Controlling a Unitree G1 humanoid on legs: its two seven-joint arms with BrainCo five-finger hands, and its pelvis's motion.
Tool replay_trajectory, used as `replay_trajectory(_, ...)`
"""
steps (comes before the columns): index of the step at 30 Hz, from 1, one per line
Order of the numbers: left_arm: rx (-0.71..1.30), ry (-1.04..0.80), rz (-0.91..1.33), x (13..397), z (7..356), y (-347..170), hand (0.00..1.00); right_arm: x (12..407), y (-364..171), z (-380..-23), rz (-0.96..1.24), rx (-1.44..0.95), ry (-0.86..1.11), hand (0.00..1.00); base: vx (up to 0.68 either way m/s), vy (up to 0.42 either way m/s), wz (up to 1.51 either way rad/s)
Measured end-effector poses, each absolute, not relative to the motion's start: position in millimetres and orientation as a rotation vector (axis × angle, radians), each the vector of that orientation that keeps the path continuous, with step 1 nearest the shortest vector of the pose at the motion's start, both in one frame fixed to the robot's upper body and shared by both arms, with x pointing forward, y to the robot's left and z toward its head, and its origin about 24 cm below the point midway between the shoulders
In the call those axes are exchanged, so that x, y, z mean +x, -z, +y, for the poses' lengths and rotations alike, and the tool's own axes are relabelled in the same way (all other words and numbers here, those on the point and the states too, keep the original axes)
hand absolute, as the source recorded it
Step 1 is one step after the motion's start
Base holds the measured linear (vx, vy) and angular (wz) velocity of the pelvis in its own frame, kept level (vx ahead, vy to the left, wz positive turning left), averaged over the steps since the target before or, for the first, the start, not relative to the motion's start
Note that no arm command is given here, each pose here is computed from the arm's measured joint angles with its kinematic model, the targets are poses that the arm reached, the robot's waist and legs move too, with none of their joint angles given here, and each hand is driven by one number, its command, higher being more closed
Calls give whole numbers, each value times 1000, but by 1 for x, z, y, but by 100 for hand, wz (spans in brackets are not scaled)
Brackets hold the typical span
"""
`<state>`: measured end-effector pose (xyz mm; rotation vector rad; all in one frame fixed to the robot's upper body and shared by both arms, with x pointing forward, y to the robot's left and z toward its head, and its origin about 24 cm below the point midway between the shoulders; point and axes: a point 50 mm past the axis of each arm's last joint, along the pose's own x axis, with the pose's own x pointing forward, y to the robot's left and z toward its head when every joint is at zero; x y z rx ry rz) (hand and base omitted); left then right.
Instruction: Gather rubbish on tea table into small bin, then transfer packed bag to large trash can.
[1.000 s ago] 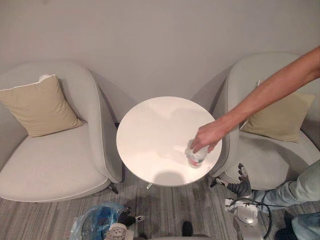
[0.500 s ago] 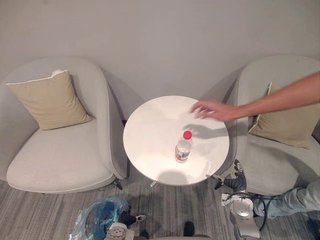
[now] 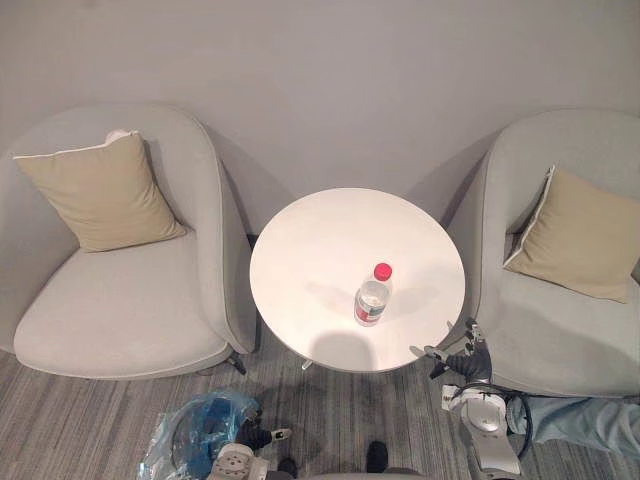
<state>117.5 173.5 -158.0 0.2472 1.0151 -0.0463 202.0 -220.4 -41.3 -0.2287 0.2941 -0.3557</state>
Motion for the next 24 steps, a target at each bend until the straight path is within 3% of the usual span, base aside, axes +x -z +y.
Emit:
replay_trajectory(10, 244, 57, 1005, 119, 174, 157, 0, 235, 26, -210, 221, -266, 226, 0, -26, -3, 16)
replay_trajectory(24, 235, 51, 971, 127, 174, 153, 0, 264, 9, -200, 149, -208, 221, 0, -11, 2, 19)
